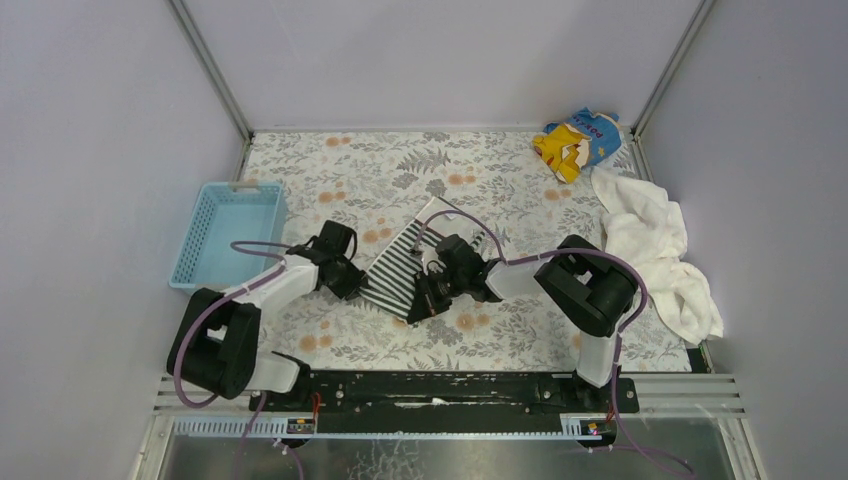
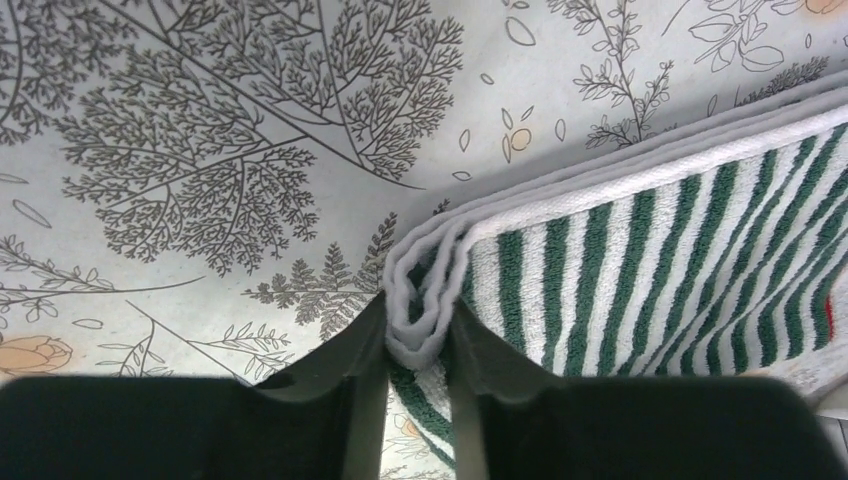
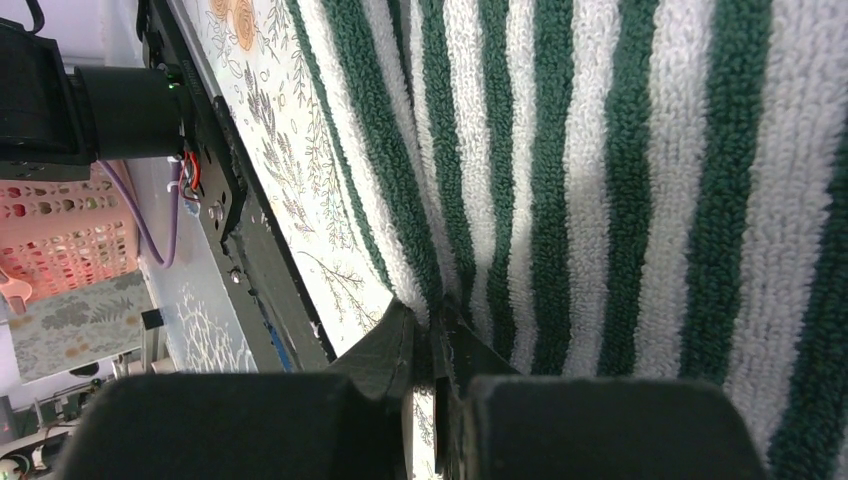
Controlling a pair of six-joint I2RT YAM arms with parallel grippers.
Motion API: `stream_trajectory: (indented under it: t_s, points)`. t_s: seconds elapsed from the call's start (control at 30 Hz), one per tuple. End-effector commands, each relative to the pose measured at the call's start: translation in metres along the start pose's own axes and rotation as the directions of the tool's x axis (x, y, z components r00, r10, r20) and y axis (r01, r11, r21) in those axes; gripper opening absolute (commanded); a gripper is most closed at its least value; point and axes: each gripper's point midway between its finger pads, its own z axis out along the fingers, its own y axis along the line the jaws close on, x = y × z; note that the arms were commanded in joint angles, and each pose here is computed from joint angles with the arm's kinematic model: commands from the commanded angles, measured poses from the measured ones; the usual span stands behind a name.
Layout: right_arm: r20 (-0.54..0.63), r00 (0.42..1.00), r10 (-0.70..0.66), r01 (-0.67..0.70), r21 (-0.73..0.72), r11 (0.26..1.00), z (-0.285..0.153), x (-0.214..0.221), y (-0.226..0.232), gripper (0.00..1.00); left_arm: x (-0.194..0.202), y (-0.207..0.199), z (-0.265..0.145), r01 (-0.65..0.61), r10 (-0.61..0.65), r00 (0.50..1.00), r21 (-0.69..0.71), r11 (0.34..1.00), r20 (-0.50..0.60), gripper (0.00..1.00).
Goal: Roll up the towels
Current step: Roll the towel at the center of the board.
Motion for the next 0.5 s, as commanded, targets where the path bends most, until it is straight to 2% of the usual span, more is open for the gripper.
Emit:
stream_trajectory:
  t_s: [0.0, 0.07, 0.13, 0.47]
  points:
    - [-0.066, 0.995, 0.08, -0.076, 0.071, 0.995, 0.003, 0.029, -0.025, 0.01, -0.014, -0.007, 0.002, -0.013, 0.015, 0.998, -0.032, 0.999, 0.055, 0.18]
    - [-0.067, 0.993, 0.096, -0.091, 0.072, 0.993, 0.002, 0.03, -0.026, 0.01, -0.017, -0.006, 0.003, -0.027, 0.03, 0.998, -0.064, 0.998, 0.057, 0.11]
    - [-0.068, 0.991, 0.113, -0.107, 0.074, 0.991, 0.001, 0.032, -0.028, 0.01, -0.02, -0.002, 0.004, -0.045, 0.051, 0.997, -0.111, 0.993, 0.055, 0.09]
    - [-0.086, 0.965, 0.247, -0.24, 0.082, 0.967, -0.006, 0.047, -0.043, 0.0, -0.027, 0.027, 0.021, -0.112, 0.122, 0.992, -0.298, 0.948, 0.017, 0.11]
